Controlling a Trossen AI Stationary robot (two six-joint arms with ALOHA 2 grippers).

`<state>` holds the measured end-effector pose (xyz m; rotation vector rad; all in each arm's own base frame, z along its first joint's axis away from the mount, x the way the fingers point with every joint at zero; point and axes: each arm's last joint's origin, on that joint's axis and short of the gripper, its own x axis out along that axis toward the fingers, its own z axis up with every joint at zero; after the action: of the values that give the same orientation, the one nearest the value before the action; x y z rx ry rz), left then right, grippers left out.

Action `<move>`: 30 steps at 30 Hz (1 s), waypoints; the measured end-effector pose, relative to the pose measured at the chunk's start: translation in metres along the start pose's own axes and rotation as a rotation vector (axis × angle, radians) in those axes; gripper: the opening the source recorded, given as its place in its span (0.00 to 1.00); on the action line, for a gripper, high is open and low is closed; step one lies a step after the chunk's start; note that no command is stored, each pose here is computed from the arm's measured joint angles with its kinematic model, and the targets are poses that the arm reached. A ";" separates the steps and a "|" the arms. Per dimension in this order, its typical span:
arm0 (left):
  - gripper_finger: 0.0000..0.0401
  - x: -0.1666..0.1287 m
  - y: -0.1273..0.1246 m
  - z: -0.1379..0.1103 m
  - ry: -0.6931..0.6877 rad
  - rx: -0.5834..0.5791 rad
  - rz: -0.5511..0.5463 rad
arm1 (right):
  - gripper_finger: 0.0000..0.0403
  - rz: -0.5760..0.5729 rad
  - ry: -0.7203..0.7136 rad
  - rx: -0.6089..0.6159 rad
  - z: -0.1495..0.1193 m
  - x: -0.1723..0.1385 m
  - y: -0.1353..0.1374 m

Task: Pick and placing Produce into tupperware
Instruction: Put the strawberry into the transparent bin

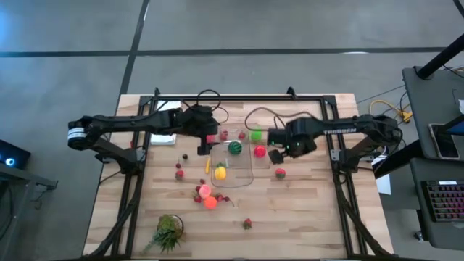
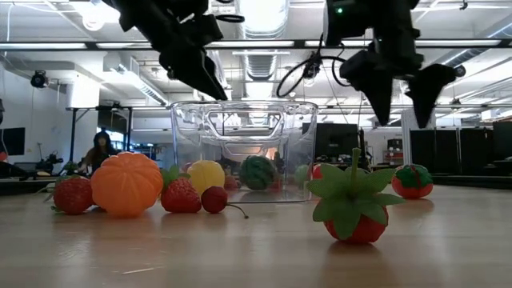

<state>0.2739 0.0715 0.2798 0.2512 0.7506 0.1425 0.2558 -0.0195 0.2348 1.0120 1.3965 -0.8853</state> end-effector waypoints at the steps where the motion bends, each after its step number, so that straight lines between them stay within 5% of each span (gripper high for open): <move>1: 0.84 -0.004 0.002 0.000 -0.005 -0.002 0.025 | 0.89 0.005 -0.002 0.008 -0.004 0.004 0.002; 8: 0.84 -0.061 0.007 0.017 -0.211 -0.050 0.073 | 0.89 0.118 -0.036 0.073 -0.022 0.030 0.016; 16: 0.84 -0.127 0.006 0.011 -0.436 -0.192 0.071 | 0.89 0.086 -0.027 0.185 -0.025 0.058 0.005; 30: 0.84 -0.152 0.002 0.000 -0.510 -0.233 0.056 | 0.89 0.132 -0.037 0.199 -0.022 0.082 0.012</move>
<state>0.1637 0.0404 0.3802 0.0785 0.2164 0.2074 0.2599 0.0124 0.1555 1.2183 1.2128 -0.9527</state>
